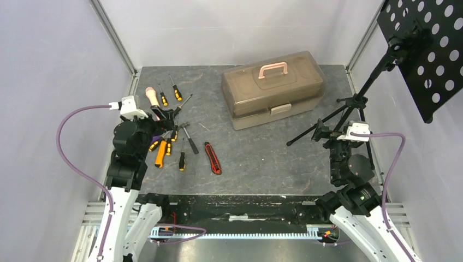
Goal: Pack the tool kit
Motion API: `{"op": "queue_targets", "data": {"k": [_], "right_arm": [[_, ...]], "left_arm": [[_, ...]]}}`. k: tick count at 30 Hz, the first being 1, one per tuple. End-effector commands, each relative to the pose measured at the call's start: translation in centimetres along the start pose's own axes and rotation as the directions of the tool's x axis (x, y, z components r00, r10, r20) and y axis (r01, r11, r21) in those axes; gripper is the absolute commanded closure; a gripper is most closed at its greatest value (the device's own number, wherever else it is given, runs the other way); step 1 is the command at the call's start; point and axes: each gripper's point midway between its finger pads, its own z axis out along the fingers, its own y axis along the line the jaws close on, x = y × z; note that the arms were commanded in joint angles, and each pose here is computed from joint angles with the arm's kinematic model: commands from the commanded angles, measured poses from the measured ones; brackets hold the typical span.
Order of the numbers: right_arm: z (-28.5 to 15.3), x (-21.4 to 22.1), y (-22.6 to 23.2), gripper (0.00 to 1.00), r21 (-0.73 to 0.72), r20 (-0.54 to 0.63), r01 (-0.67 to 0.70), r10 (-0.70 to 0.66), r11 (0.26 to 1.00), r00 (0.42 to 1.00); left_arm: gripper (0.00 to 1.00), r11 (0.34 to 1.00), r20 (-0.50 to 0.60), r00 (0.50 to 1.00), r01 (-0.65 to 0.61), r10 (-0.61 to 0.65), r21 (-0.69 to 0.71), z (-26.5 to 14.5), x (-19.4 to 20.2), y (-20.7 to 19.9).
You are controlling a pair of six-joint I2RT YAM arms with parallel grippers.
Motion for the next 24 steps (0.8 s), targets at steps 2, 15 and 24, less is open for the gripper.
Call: {"op": "queue_targets", "data": {"k": [2, 15, 24], "right_arm": [[0.8, -1.7, 2.5, 0.02, -0.104, 0.047, -0.022, 0.027, 0.994, 0.999], [6.6, -2.6, 11.9, 0.02, -0.339, -0.039, 0.003, -0.017, 0.941, 0.999], [14.7, -3.6, 15.8, 0.02, -0.428, -0.116, -0.003, -0.051, 0.904, 0.992]], "left_arm": [[0.11, 0.999, 0.006, 1.000, -0.001, 0.000, 0.051, 1.0, -0.8, -1.2], [0.10, 0.991, -0.008, 0.999, -0.035, 0.034, -0.128, 0.9, 0.4, 2.3], [0.10, 0.990, 0.000, 0.998, -0.055, 0.055, -0.133, 0.2, 0.5, 2.3]]}}
